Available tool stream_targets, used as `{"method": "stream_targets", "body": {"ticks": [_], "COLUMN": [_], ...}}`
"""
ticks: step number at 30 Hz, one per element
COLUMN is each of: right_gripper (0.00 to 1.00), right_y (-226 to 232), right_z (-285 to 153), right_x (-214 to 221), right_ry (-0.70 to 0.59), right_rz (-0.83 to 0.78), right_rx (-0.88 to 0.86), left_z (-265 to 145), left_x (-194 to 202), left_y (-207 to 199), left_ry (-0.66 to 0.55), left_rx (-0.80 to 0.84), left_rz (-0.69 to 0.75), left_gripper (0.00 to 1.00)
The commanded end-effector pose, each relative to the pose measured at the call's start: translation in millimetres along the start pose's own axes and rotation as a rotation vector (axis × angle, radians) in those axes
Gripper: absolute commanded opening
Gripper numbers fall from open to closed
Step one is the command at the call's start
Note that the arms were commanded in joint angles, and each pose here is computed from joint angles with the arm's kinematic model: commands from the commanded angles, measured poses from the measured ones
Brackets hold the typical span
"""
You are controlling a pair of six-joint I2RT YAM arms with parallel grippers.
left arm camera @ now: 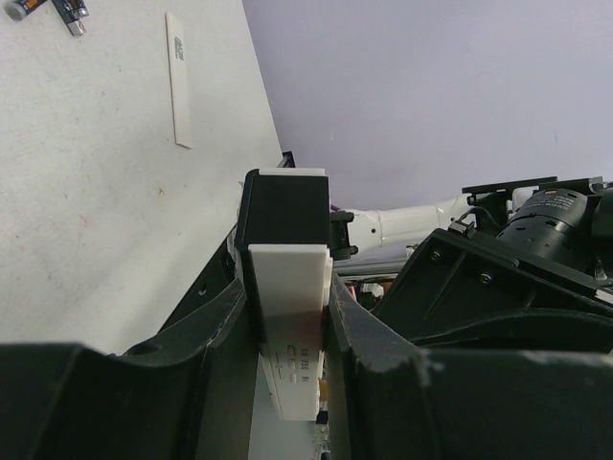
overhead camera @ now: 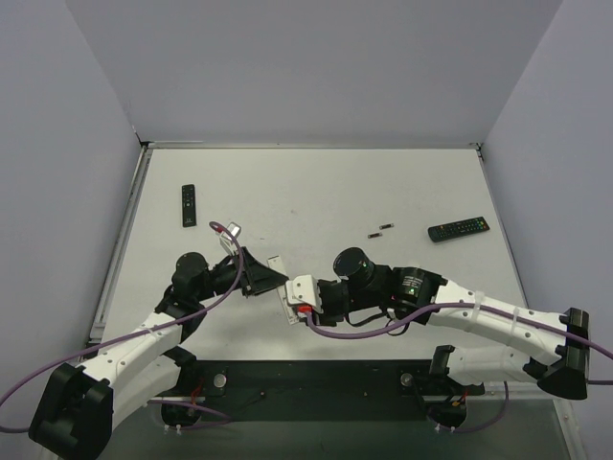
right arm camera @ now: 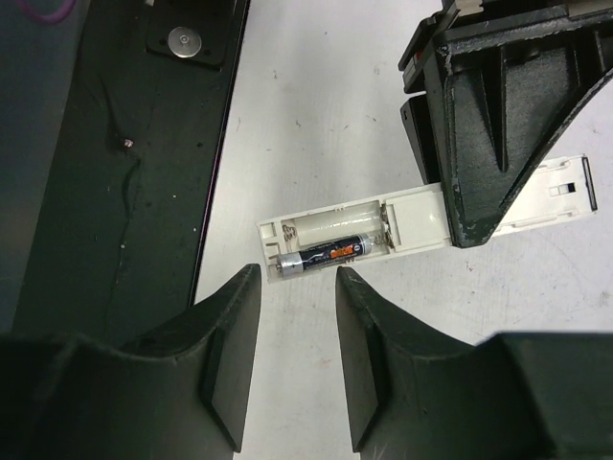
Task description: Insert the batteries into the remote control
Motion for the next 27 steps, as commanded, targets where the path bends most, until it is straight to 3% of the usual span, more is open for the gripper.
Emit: {"method": "stream_targets", "body": {"ticks": [1,27], "right_gripper": [0.32,0.29], "right_y": [1.7,-1.0], "right_z": [0.0,9.2], "right_x": [-16.9,-16.8], "right_ry": [-0.044,-0.020], "right_rz": [-0.065,-0.071], "right_rx": [-0.036,-0.052], "left_z": [1.3,1.0], "left_x": [-14.1,-13.8], "left_y": [-33.8,-38.5], "left_ry": [-0.022,-0.018], "left_rx": [0.107,0.124], "left_rz": [0.082,0.077], "left_gripper": [0.00,0.00]}}
Point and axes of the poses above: each gripper's point midway between its finger pads, its own z axis out along the fingers, its own y axis along the line the jaws close on, x = y × z, the point moved 2 cm from there along -z, back along the fingers, and after that the axes turned 13 degrees about z, right-handed, at the moved point
